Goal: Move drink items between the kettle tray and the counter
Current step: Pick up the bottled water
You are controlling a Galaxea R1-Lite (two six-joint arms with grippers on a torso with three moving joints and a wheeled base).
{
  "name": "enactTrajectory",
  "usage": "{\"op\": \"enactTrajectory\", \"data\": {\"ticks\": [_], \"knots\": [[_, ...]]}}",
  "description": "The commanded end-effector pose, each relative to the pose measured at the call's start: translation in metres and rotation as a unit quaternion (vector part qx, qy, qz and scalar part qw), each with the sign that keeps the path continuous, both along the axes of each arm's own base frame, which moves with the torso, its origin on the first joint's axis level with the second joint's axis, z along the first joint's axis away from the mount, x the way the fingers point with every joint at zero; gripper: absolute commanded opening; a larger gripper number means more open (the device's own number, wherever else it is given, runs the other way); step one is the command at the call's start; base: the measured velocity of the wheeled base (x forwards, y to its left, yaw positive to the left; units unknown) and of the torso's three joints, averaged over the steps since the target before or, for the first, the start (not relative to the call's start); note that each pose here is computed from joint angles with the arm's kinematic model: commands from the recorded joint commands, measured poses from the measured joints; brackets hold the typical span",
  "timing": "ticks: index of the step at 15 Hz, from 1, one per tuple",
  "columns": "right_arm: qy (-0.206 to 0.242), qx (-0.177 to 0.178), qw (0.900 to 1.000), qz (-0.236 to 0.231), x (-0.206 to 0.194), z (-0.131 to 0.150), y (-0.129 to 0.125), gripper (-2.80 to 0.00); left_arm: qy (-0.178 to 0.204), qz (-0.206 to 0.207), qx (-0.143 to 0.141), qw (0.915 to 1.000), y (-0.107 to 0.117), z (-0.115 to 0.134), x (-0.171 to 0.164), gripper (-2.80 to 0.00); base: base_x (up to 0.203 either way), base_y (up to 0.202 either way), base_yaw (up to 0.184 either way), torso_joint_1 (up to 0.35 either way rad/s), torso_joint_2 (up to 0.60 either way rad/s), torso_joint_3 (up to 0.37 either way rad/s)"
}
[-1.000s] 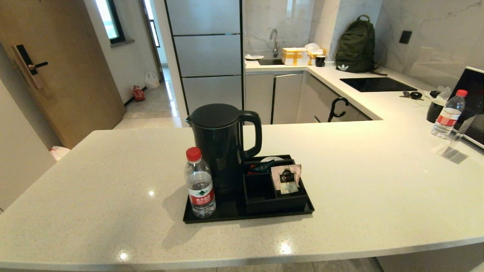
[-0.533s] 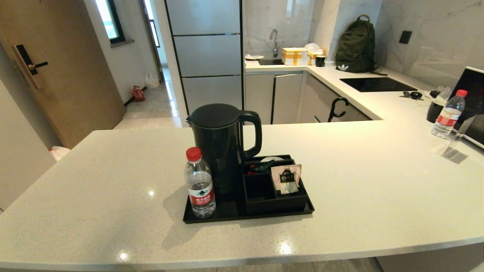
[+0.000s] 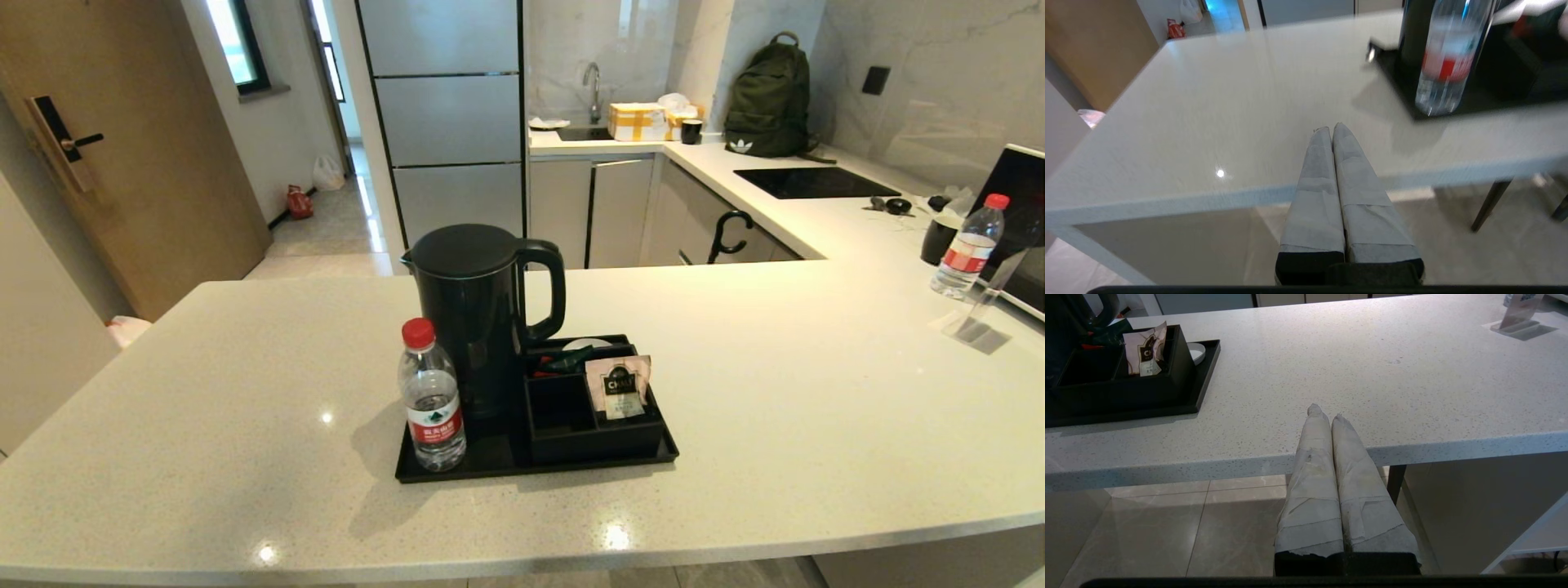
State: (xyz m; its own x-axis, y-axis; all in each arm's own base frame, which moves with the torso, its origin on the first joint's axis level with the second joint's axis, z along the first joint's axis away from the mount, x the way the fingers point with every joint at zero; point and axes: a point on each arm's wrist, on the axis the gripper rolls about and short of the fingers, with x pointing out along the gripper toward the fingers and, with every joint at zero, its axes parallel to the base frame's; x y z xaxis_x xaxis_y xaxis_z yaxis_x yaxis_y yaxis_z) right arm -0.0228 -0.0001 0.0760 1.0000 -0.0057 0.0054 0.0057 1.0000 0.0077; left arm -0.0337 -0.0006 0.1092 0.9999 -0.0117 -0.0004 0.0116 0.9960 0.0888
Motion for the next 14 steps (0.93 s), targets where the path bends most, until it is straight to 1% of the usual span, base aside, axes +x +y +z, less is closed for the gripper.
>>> {"op": "enactTrajectory", "data": {"ticks": [1,2,3,4,5,6,7,8,9,10,11,12,13,14], "knots": [[0.0,0.0,1.0,0.0,0.0,0.0,0.0,-2.8,-0.003,0.001,-0.014,0.9999,0.0,0.046,-0.003,-2.8,0.0,0.0,0.0,0.0,0.0,0.0],[0.0,0.0,1.0,0.0,0.0,0.0,0.0,-2.8,0.023,-0.005,-0.023,0.9995,0.0,0.077,0.0,-2.8,0.0,0.0,0.0,0.0,0.0,0.0],[0.0,0.0,1.0,0.0,0.0,0.0,0.0,-2.8,0.073,-0.024,-0.024,0.9968,-0.001,0.098,0.011,-2.8,0.0,0.0,0.0,0.0,0.0,0.0],[0.0,0.0,1.0,0.0,0.0,0.0,0.0,-2.8,0.123,-0.052,-0.025,0.9907,-0.002,0.112,0.024,-2.8,0.0,0.0,0.0,0.0,0.0,0.0],[0.0,0.0,1.0,0.0,0.0,0.0,0.0,-2.8,0.176,-0.085,-0.025,0.9803,-0.004,0.12,0.044,-2.8,0.0,0.0,0.0,0.0,0.0,0.0],[0.0,0.0,1.0,0.0,0.0,0.0,0.0,-2.8,0.229,-0.112,-0.025,0.9666,-0.005,0.122,0.065,-2.8,0.0,0.0,0.0,0.0,0.0,0.0],[0.0,0.0,1.0,0.0,0.0,0.0,0.0,-2.8,0.271,-0.137,-0.023,0.9525,-0.006,0.121,0.087,-2.8,0.0,0.0,0.0,0.0,0.0,0.0],[0.0,0.0,1.0,0.0,0.0,0.0,0.0,-2.8,0.3,-0.162,-0.021,0.9397,-0.008,0.12,0.104,-2.8,0.0,0.0,0.0,0.0,0.0,0.0],[0.0,0.0,1.0,-0.001,0.0,0.0,0.0,-2.8,0.324,-0.189,-0.017,0.927,-0.012,0.114,0.128,-2.8,0.0,0.0,0.0,0.0,0.0,0.0],[0.0,0.0,1.0,-0.001,0.0,0.0,0.0,-2.8,0.334,-0.214,-0.01,0.9179,-0.018,0.109,0.145,-2.8,0.0,0.0,0.0,0.0,0.0,0.0],[0.0,0.0,1.0,0.0,0.0,0.0,0.0,-2.8,0.336,-0.234,-0.001,0.9123,-0.025,0.103,0.161,-2.8,0.0,0.0,0.0,0.0,0.0,0.0],[0.0,0.0,1.0,0.0,0.0,0.0,0.0,-2.8,0.345,-0.248,0.01,0.9055,-0.036,0.091,0.18,-2.8,0.0,0.0,0.0,0.0,0.0,0.0],[0.0,0.0,1.0,-0.001,0.0,0.0,0.0,-2.8,0.343,-0.258,0.02,0.903,-0.046,0.082,0.192,-2.8,0.0,0.0,0.0,0.0,0.0,0.0],[0.0,0.0,1.0,0.0,0.0,0.0,0.0,-2.8,0.352,-0.259,0.027,0.8991,-0.057,0.069,0.208,-2.8,0.0,0.0,0.0,0.0,0.0,0.0]]}}
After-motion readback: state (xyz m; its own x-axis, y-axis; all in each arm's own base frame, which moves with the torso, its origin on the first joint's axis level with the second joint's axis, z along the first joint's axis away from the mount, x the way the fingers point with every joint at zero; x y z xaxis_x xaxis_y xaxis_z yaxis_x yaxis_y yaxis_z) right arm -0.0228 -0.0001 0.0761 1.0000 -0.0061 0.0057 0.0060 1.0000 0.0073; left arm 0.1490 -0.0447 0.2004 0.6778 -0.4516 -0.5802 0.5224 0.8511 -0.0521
